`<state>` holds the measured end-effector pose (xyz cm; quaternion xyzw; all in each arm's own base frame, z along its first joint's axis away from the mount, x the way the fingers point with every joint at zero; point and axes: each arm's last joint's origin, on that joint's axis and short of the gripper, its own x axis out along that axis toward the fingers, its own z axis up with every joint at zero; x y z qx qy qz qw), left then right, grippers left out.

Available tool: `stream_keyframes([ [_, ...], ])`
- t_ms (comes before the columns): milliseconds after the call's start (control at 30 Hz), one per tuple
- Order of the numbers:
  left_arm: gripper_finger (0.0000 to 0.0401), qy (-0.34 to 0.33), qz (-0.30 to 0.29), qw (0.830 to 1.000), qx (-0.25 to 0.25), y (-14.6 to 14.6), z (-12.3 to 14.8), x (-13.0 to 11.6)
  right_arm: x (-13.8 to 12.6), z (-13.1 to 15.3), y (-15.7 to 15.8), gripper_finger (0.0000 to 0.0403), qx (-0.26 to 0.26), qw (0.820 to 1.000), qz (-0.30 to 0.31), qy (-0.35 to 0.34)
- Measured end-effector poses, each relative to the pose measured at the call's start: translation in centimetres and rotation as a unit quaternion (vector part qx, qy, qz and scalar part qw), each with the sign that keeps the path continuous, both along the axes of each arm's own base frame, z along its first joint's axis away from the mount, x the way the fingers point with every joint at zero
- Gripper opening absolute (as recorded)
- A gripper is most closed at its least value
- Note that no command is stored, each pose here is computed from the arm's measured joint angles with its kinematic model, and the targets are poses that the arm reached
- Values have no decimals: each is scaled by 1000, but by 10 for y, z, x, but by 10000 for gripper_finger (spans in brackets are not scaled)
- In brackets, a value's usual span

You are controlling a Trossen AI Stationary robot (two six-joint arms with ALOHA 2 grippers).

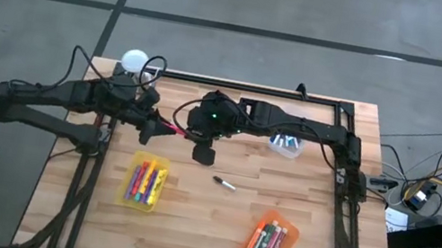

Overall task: Pick & Place Markers
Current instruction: Put the large dark pink highlighter pen into the yellow bin

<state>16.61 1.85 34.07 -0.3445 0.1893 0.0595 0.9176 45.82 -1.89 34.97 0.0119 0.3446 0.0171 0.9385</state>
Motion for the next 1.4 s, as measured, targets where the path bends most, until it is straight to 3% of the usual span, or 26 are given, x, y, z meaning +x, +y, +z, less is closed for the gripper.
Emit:
stream_keyframes([
  [167, 52, 42, -29, 998, -20, -3, -7, -6, -4, -8, 0, 178, 9, 999, -4, 40],
  [367, 52, 139, -94, 982, -89, -9, -23, -15, -7, -25, 0, 219, 11, 997, -7, 82],
  [633, 52, 265, -159, 933, -184, -15, -45, -20, -10, -57, 1, 223, 22, 991, -16, 134],
  [800, 52, 338, -186, 890, -243, -18, -72, -9, -12, -76, 1, 226, 31, 986, -25, 159],
  [1133, 56, 451, -209, 831, -250, -19, -126, 17, -13, -95, 3, 226, 40, 983, -30, 175],
  [1400, 147, 510, -196, 803, -238, -16, -152, 34, -13, -97, 3, 226, 45, 983, -33, 177],
])
